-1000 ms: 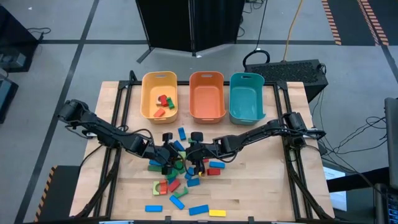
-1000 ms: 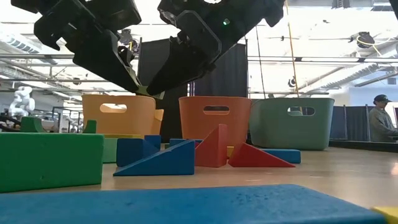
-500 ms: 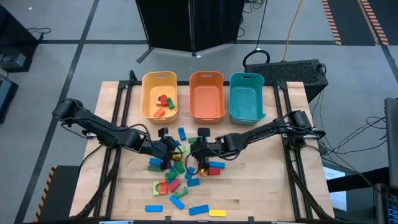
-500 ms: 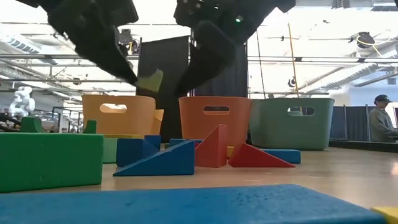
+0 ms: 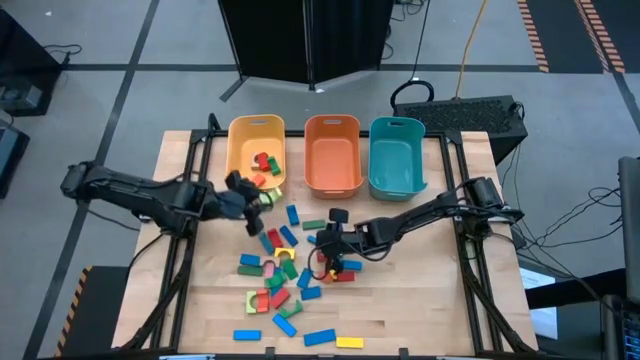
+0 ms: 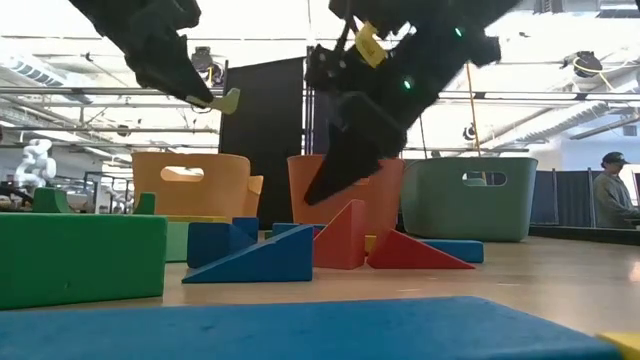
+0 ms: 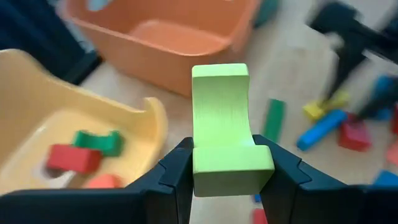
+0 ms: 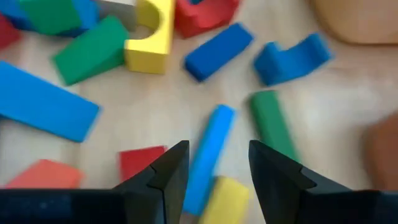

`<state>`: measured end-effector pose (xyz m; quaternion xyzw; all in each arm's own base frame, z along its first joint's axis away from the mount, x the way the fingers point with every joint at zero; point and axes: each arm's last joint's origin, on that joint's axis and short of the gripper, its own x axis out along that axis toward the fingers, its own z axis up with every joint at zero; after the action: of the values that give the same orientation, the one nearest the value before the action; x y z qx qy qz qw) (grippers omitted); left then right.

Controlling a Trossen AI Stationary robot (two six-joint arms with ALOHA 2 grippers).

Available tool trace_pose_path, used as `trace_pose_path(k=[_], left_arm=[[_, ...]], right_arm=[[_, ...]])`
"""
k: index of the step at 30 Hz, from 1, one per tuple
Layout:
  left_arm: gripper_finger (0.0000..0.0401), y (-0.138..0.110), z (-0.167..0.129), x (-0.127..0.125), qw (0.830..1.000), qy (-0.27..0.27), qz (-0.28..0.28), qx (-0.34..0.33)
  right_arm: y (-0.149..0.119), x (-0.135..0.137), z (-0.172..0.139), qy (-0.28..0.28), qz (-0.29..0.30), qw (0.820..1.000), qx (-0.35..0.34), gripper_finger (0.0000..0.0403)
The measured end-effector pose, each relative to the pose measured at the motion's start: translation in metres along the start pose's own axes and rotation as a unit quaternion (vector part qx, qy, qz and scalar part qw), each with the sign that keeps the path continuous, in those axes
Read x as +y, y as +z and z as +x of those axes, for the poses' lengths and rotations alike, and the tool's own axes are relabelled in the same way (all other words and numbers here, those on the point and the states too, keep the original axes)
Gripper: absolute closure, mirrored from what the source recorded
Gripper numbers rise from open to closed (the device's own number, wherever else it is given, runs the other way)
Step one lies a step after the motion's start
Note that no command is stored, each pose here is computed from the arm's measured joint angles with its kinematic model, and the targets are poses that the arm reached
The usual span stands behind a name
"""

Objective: Sort blocks by size
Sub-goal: Put the top light green arch block into the yellow bin

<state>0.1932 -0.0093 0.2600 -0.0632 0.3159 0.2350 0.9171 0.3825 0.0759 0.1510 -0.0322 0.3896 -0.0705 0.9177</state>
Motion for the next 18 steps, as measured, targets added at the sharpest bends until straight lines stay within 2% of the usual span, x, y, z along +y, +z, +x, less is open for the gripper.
trace_pose_path(k=[3,8,14,18], left_arm=[[0.0271,0.004,0.003,0.017,0.999,0.035,-0.027,0.001],[0.0271,0.007,0.013,0.044,0.993,0.099,-0.063,0.018],[0.0271,0.01,0.023,0.072,0.984,0.157,-0.084,0.033],[0.0271,0.009,0.028,0.087,0.98,0.167,-0.099,0.05]], right_arm=[[-0.01,-0.001,0.005,0.04,0.022,0.999,-0.029,0.025],[-0.018,-0.004,0.008,0.047,0.037,0.996,-0.073,0.025],[-0.016,-0.002,0.007,0.072,0.004,0.994,-0.084,0.025],[-0.016,-0.002,0.007,0.071,0.004,0.994,-0.086,0.025]])
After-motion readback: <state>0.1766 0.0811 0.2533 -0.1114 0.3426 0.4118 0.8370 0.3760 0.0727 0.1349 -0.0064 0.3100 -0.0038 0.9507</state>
